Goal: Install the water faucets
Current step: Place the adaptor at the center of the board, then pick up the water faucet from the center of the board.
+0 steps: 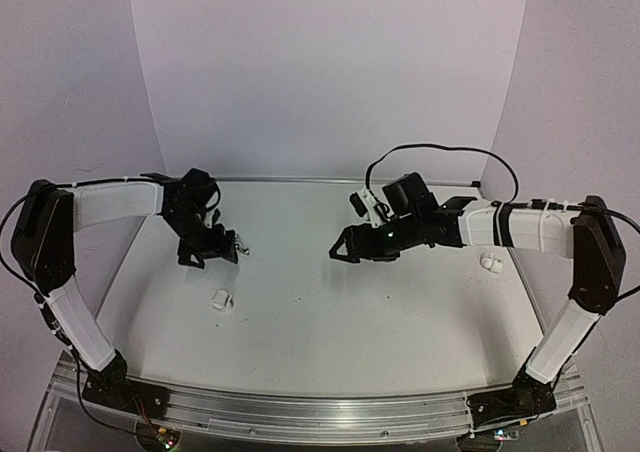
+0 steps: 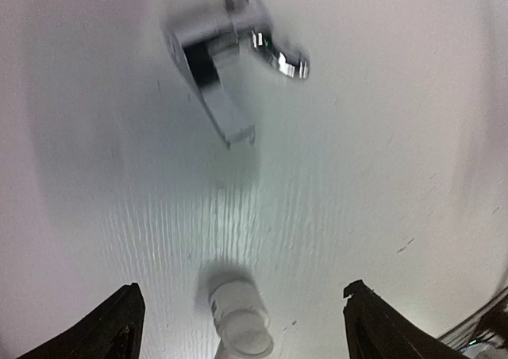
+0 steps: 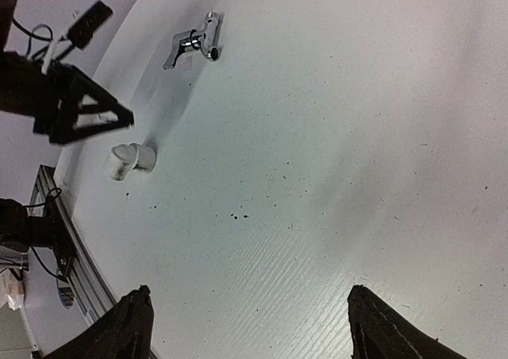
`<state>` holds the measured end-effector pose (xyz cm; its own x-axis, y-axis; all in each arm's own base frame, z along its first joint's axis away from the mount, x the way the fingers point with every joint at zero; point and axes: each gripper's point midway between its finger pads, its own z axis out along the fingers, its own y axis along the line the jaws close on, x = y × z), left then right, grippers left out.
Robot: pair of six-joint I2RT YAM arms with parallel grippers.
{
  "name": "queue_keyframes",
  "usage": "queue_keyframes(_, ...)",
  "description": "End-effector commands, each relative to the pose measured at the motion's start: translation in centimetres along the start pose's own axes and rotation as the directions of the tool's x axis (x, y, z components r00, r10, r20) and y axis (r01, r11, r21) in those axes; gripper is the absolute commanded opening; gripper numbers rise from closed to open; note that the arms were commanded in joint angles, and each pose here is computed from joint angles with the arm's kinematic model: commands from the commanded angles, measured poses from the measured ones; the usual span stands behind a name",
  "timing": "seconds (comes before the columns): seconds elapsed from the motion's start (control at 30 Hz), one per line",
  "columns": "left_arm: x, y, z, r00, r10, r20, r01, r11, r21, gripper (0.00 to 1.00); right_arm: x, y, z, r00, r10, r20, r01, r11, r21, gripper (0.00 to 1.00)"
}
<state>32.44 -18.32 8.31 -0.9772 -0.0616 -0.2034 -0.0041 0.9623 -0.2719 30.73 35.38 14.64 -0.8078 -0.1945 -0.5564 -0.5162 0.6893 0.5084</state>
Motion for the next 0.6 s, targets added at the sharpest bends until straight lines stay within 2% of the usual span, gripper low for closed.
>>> queue_keyframes(0.0,-7.9,-0.9,-2.6,0.964,-0.199,0.177,0.144,0.948,0.284,0.84,-1.3,1.3,-1.7,0.998,-0.019,0.064,0.021,0.999,-0.026,0.85)
queue_keyframes(0.2,-10.6,-0.3,1.8,0.929,-0.362,0.074,0.284,0.828,0.483,0.67,-1.3,1.5,-2.6,0.996,-0.018,0.084,0.021,0.999,-0.025,0.85)
queue_keyframes(0.27,-10.8,-0.5,2.8,0.92,-0.388,0.052,0.306,0.796,0.522,0.66,-1.4,1.6,-3.0,0.996,-0.017,0.093,0.02,1.0,-0.024,0.85)
queue_keyframes(0.47,-9.6,0.4,5.6,0.906,-0.423,0.001,0.366,0.785,0.5,0.67,-1.8,1.9,-3.5,0.994,-0.012,0.109,0.015,1.0,-0.027,0.85)
queue_keyframes(0.57,-8.7,0.8,6.5,0.906,-0.423,-0.019,0.378,0.786,0.489,0.63,-2.1,2.0,-3.6,0.993,-0.025,0.117,0.028,0.999,-0.027,0.85)
